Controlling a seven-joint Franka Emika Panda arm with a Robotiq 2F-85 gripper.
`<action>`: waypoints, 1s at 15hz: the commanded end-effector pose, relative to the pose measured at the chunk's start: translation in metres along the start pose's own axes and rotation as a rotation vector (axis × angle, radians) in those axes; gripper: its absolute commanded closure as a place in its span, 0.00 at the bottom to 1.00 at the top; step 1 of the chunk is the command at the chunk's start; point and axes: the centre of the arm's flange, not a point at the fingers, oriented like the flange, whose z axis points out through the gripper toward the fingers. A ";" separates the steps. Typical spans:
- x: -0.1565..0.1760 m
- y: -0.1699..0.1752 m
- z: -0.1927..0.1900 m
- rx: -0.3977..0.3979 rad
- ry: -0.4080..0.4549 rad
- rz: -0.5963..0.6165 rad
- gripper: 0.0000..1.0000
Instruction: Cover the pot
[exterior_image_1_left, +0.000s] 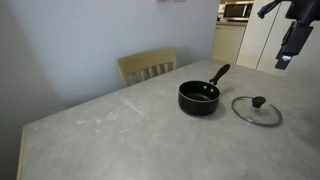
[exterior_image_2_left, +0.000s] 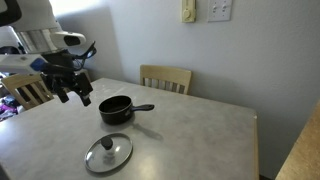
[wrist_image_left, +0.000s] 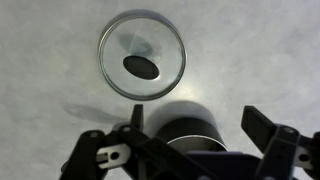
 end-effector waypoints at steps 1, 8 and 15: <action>-0.001 0.001 0.002 0.019 -0.008 -0.038 0.00; 0.014 0.005 0.008 0.012 -0.035 -0.253 0.00; 0.029 0.008 0.019 0.018 -0.200 -0.521 0.00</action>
